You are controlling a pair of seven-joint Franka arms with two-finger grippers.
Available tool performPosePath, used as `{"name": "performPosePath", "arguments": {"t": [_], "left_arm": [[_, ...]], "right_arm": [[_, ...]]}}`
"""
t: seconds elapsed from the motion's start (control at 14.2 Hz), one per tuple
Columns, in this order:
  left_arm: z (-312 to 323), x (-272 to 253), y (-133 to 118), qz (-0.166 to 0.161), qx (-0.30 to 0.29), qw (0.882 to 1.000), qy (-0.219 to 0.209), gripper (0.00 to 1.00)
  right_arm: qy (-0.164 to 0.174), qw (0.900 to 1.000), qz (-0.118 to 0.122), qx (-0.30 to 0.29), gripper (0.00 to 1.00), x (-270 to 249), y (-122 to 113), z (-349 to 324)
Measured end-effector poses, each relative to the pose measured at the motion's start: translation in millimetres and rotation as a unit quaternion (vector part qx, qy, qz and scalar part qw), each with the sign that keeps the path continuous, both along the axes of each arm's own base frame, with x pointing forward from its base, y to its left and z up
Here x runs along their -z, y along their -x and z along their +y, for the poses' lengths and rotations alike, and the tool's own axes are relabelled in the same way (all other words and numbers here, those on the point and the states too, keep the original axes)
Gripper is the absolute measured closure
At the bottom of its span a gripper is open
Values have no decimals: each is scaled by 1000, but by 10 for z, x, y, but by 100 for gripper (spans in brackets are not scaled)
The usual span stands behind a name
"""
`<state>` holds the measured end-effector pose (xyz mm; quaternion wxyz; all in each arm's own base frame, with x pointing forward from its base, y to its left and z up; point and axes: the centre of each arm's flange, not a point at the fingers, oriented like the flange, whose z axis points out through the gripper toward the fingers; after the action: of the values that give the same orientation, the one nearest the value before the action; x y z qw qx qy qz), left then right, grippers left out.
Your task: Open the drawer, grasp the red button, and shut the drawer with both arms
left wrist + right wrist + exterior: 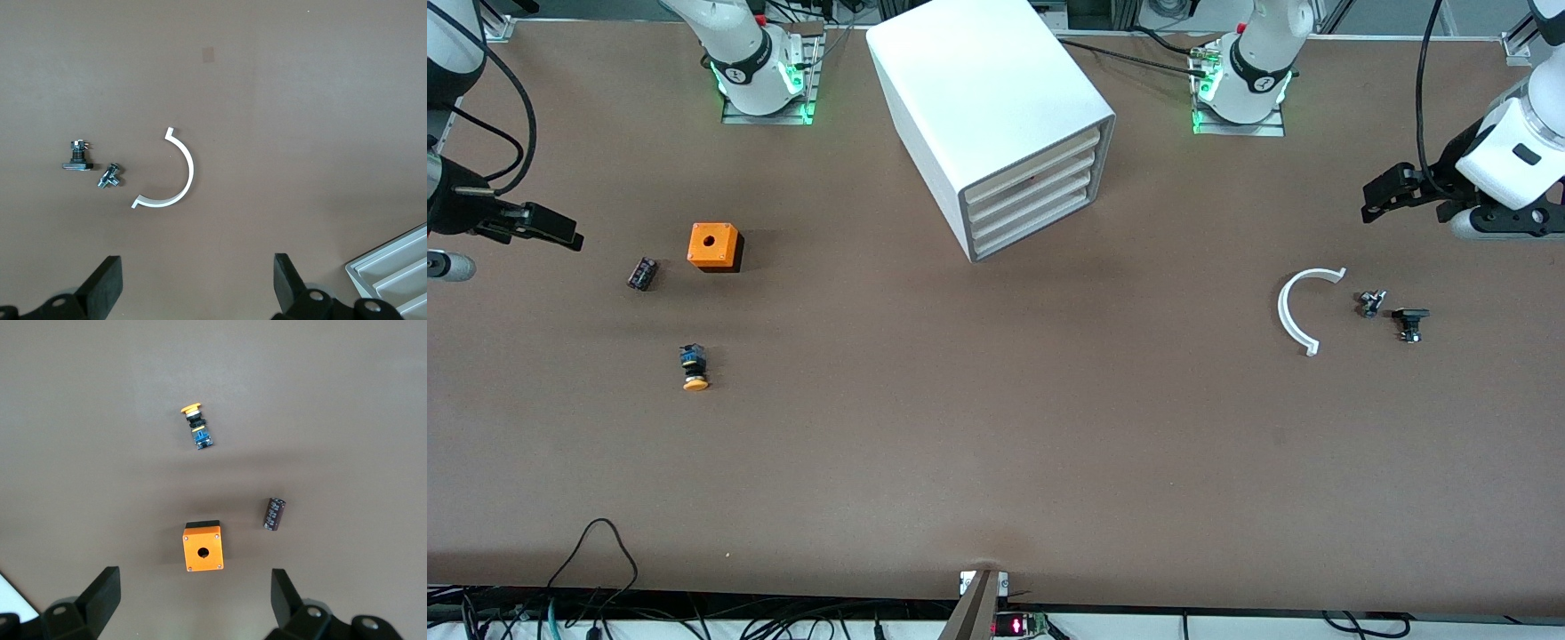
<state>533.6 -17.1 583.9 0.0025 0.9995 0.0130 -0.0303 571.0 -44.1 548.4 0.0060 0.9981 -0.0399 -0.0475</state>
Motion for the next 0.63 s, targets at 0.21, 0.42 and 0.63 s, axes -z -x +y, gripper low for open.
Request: {"name": "performPosePath", "arguments": {"t": [0.21, 0.42, 0.63], "left_arm": [[54, 2, -1, 1, 15, 1000, 2, 0], [120, 17, -55, 1, 18, 1000, 5, 0], [89, 142, -152, 16, 25, 1000, 9, 0]], "right_arm": [[0, 1000, 0, -4, 0, -1, -1, 0], [0, 1000, -1, -5, 0, -1, -2, 0], [0, 1000, -1, -5, 0, -2, -3, 0]]}}
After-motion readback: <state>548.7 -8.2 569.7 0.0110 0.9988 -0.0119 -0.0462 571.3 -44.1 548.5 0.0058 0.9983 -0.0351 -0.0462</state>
